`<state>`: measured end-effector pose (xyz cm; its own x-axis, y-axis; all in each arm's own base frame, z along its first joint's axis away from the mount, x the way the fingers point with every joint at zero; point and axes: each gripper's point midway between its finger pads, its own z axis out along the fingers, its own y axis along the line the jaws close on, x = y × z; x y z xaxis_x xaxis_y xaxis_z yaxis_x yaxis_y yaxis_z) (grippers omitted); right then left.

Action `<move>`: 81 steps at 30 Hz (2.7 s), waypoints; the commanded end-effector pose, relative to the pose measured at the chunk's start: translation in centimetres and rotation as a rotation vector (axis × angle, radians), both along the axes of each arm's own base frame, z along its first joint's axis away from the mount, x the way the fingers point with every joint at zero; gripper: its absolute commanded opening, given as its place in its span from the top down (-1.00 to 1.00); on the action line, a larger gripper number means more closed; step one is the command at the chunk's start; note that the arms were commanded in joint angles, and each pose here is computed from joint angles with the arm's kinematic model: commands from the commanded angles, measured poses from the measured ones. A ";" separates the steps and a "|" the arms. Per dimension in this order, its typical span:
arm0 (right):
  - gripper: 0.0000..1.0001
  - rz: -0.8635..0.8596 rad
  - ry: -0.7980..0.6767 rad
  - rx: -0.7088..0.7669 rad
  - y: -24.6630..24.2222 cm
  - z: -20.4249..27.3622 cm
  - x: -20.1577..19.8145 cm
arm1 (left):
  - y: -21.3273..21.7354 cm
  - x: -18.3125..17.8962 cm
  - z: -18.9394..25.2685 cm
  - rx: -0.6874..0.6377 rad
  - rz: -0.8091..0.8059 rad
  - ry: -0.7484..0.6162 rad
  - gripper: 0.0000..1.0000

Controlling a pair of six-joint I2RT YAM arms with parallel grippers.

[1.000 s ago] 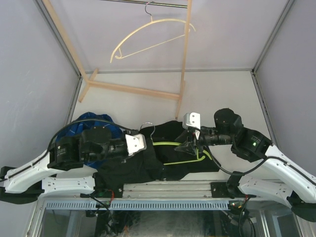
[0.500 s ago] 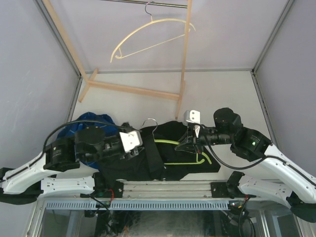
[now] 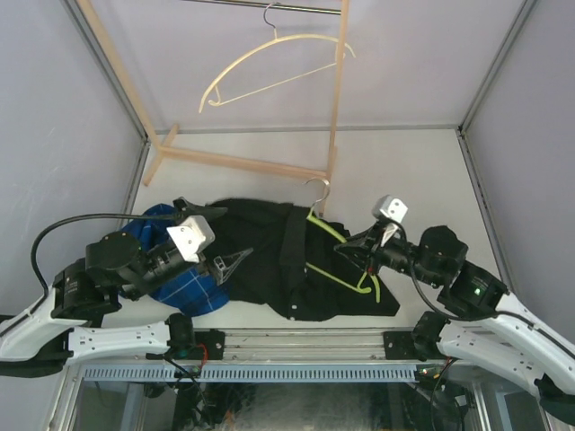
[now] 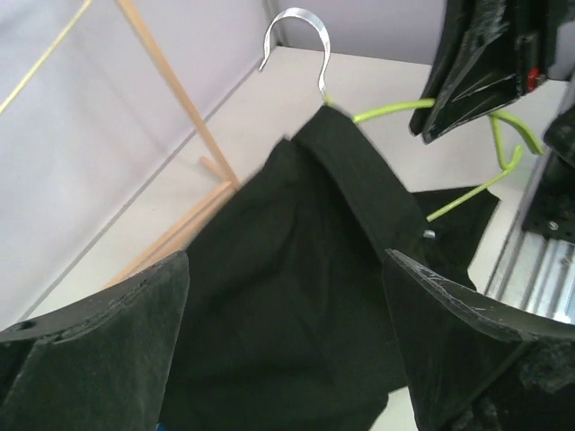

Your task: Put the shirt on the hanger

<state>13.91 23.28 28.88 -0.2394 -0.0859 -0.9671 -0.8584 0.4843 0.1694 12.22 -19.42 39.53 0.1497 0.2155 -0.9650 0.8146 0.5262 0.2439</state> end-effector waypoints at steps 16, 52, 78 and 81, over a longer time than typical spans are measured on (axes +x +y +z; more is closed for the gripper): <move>1.00 -0.528 -0.050 0.389 -4.1 7.8 6.1 | -1.0 5.7 3.9 -0.316 0.376 0.060 -1.00; 1.00 -0.523 0.063 0.394 0.3 5.1 5.4 | -9.9 11.8 -2.6 0.132 0.792 -0.150 -0.10; 1.00 -0.331 0.011 0.423 2.9 5.9 3.5 | -9.7 12.2 4.9 0.083 0.627 -0.189 0.99; 1.00 -0.289 -0.024 0.452 3.1 6.8 3.0 | -10.4 11.7 4.6 0.075 0.570 -0.168 0.99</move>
